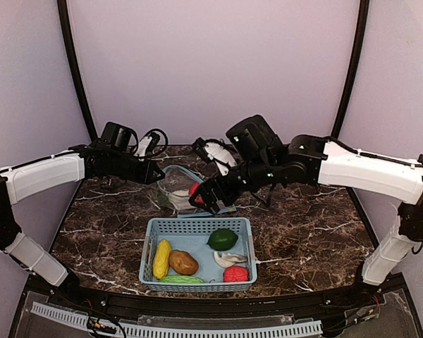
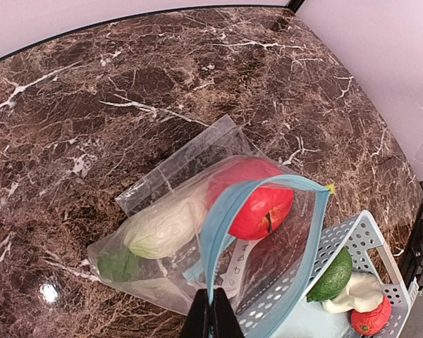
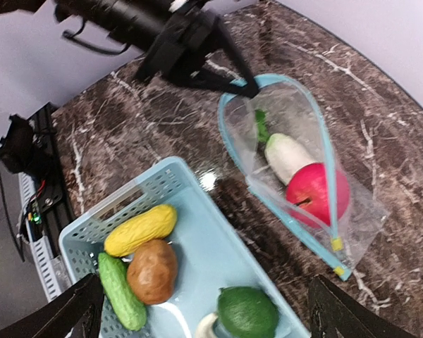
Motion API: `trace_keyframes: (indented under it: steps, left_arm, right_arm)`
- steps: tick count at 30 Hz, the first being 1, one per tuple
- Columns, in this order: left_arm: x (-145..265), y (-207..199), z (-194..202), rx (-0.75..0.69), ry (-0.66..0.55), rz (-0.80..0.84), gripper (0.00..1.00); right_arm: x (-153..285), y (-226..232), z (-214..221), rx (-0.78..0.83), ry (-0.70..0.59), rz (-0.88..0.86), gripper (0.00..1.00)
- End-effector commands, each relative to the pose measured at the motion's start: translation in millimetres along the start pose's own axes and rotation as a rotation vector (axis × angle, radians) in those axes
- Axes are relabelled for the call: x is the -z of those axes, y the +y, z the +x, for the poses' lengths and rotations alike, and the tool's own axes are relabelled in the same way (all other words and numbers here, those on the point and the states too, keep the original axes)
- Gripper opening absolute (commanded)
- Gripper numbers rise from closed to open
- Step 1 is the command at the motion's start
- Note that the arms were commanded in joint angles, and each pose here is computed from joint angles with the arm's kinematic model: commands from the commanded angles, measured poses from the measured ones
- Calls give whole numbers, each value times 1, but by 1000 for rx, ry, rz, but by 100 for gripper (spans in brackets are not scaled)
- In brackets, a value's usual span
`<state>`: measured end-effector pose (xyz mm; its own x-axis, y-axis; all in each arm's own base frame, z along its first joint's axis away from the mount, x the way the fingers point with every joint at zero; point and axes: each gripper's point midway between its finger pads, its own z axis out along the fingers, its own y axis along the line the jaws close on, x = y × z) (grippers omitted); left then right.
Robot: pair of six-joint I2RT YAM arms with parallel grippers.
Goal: Place the food in the zip-top bag and seal the zipper
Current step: Pick up the fake vegetable from the bin.
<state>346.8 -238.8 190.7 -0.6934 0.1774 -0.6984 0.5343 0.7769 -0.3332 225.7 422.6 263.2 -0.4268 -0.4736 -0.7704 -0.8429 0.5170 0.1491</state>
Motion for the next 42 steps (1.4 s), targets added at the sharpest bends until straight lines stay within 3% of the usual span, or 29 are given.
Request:
trace_keyframes:
  steps: [1, 19, 32, 42]
  left_arm:
    - [10, 6, -3, -21, -26, -39, 1]
    - [12, 3, -5, -21, -33, -27, 1]
    - [11, 1, -4, -14, -28, -16, 1]
    - [11, 1, -4, -16, -28, -17, 1]
  right_arm:
    - [-10, 33, 33, -28, 59, -43, 99]
    - [-103, 76, 138, -27, 399, -6, 91]
    - [-133, 82, 157, -6, 464, 2, 86]
    - [-151, 86, 163, -12, 479, 7, 76]
